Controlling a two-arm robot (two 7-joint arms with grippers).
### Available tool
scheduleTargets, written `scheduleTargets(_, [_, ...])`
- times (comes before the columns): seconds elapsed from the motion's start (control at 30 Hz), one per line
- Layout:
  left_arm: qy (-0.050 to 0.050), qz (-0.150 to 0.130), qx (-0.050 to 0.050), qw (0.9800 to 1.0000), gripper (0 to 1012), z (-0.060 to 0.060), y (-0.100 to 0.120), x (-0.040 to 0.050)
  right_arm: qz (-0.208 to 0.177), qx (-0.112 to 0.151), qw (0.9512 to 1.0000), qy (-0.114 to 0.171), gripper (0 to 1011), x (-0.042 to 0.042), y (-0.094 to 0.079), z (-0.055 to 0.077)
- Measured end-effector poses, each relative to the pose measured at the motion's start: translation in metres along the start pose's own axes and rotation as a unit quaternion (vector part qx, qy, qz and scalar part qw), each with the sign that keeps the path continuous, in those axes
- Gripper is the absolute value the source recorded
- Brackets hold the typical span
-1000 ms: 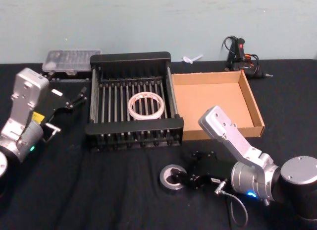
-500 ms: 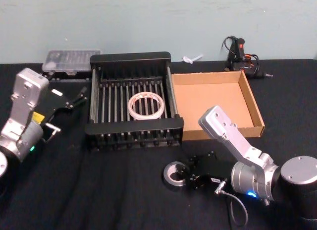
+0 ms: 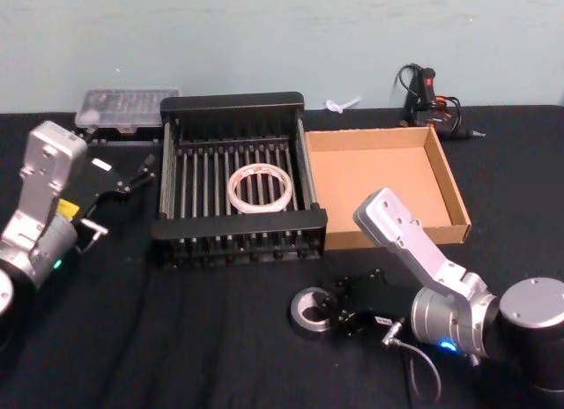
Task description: Pick up the white tape and place it into the black box , Pick up the silver tape and place it into the brown box.
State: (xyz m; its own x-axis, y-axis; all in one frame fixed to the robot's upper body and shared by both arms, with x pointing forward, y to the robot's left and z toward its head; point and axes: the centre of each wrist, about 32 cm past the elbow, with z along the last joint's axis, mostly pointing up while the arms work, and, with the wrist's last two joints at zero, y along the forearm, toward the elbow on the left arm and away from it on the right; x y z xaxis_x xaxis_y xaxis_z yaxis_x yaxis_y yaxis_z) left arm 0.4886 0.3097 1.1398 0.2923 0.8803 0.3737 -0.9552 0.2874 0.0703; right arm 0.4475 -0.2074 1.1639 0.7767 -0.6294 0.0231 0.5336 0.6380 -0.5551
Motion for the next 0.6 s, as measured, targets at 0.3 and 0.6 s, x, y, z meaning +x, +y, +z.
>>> scheduleTargets(0.3, [0.000, 0.000, 0.000, 1.0000, 1001, 0.000, 0.000, 0.0000, 0.008, 0.031, 0.9995, -0.007, 158, 0.0041, -0.012, 0.003])
scheduleTargets(0.6, [0.000, 0.000, 0.000, 1.0000, 1001, 0.000, 0.000, 0.0000, 0.010, 0.074, 0.9969, -0.025, 158, 0.0113, -0.035, 0.008])
